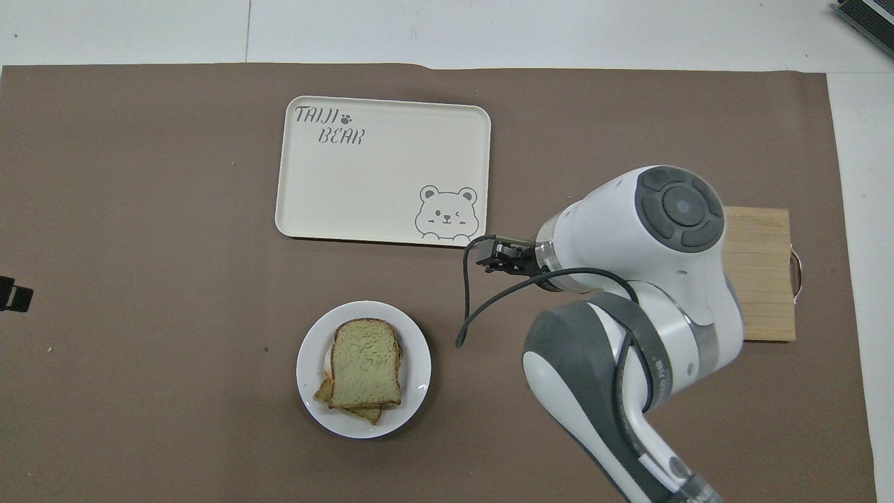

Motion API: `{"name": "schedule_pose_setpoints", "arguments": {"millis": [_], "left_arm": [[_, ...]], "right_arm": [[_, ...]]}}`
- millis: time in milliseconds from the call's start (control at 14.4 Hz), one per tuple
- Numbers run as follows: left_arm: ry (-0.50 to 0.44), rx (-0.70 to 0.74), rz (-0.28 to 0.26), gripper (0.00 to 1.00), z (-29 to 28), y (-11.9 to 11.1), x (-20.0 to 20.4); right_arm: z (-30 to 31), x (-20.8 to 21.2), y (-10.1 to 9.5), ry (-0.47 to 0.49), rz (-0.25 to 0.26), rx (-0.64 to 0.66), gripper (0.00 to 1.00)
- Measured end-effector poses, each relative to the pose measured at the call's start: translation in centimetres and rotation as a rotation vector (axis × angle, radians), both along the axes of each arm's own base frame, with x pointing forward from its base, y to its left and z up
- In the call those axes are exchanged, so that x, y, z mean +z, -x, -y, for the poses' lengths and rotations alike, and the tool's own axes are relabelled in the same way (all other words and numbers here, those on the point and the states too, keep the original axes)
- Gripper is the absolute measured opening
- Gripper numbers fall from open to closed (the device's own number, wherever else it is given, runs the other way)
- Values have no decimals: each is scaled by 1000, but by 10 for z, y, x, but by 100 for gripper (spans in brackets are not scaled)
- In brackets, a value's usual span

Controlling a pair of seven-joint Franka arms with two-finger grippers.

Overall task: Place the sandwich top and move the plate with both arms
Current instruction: 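Withdraw the right gripper while the left gripper reaches toward the plate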

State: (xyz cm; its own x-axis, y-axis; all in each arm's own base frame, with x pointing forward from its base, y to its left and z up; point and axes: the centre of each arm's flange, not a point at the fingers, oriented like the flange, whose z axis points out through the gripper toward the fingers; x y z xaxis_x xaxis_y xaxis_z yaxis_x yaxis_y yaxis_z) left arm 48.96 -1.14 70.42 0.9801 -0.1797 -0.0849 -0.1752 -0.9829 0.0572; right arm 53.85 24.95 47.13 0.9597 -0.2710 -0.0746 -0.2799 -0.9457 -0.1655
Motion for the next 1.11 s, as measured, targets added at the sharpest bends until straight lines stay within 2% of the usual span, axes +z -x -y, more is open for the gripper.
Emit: {"name": "schedule_pose_setpoints", "arguments": {"millis": [346, 693, 900, 1108], "left_arm": [[1, 6, -1, 100, -3, 2, 0], [1, 7, 12, 100, -3, 1, 0], [19, 8, 6, 100, -4, -1, -6], [112, 21, -2, 100, -4, -7, -25]], "right_arm": [[70, 24, -26, -7, 36, -121, 100], [126, 61, -31, -10, 75, -211, 100], [147, 83, -32, 52, 109, -171, 100], [152, 105, -32, 100, 145, -138, 100]]}}
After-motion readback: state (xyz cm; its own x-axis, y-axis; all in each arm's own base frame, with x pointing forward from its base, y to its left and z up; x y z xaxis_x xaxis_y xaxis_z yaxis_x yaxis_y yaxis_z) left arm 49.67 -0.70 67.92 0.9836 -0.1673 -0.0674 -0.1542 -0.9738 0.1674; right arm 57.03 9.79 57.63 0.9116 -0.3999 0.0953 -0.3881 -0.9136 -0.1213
